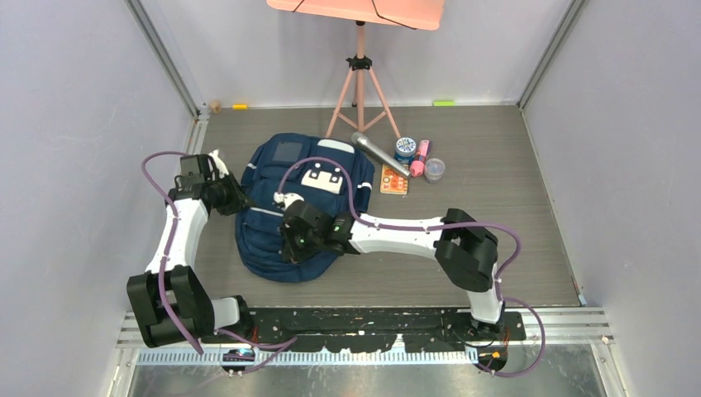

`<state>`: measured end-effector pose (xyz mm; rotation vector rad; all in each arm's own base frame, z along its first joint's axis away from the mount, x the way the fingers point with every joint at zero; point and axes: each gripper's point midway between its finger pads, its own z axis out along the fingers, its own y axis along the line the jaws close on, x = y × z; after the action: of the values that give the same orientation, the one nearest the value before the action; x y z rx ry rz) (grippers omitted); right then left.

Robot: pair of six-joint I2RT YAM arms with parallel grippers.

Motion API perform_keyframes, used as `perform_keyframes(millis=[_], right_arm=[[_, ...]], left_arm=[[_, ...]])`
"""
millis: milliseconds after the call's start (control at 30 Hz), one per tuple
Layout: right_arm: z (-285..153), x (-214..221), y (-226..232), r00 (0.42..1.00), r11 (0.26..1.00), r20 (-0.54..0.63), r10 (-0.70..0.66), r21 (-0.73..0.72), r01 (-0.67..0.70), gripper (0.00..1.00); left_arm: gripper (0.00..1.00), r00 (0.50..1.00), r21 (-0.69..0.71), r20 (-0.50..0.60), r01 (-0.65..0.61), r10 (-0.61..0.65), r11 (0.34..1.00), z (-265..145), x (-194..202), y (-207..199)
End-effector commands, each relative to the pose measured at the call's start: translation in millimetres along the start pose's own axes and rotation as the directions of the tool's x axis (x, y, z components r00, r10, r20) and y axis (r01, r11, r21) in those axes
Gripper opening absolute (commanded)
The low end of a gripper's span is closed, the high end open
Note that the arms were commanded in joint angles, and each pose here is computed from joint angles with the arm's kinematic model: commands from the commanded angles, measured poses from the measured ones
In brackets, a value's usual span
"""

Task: Pack the student bag
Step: Unzip the student bag at the center of the board.

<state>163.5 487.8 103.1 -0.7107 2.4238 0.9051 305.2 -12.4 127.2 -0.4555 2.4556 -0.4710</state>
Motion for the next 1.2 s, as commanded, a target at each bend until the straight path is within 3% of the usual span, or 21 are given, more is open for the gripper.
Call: perform_keyframes(millis=[0,267,333,500,633,733,867,967,1167], right_arm=[[-3.3,-75.5,53.9,0.974,0.99,0.223,0.04,-0.14,-0.008,0.01],[10.7,-99.6,66.6,0.967,0.99,0.255,0.021,-0.138,0.015,0.02],[4.7,-104.0,70.9,0.965,0.989,0.261,0.012,-0.145,0.027,0.08],[-19.6,-97.7,68.7,0.966,0.988,0.256,-0.027,-0.142,0.065,0.35],[-64.9,-92.1,61.1,0.956,0.985,0.281,-0.084,-0.119,0.122,0.56],[-84.5,-85.5,37.3,0.944,0.989,0.302,-0.134,-0.026,0.149,0.64],[-102.2,-73.3,-22.1,0.931,0.964,0.29,-0.221,0.208,0.164,0.75],[-110.6,-75.1,-72.2,0.955,0.947,0.269,-0.127,0.319,0.036,0.77],[-108.2,-66.3,-128.5,0.958,0.906,0.283,0.039,0.394,-0.153,0.77]], left_arm=[[0.0,0.999,0.091,0.039,0.015,-0.018,0.996,-10.6,-6.4,-22.0],[0.0,0.999,0.101,0.041,0.016,-0.02,0.995,-11.0,-5.6,-23.7],[0.0,0.999,0.103,0.042,0.017,-0.021,0.995,-11.0,-6.1,-24.1],[0.0,0.999,0.104,0.044,0.016,-0.021,0.994,-11.4,-6.4,-24.4],[0.0,0.998,0.099,0.052,0.013,-0.018,0.995,-13.1,-7.3,-24.1],[0.0,0.998,0.094,0.061,0.006,-0.012,0.996,-16.4,-6.5,-24.0],[0.0,0.998,0.1,0.06,-0.002,-0.005,0.995,-19.1,2.3,-27.0],[0.0,0.999,0.108,0.042,-0.016,0.011,0.994,-18.8,16.9,-34.8],[0.0,0.997,0.123,-0.017,-0.071,0.074,0.99,-13.5,56.9,-57.9]])
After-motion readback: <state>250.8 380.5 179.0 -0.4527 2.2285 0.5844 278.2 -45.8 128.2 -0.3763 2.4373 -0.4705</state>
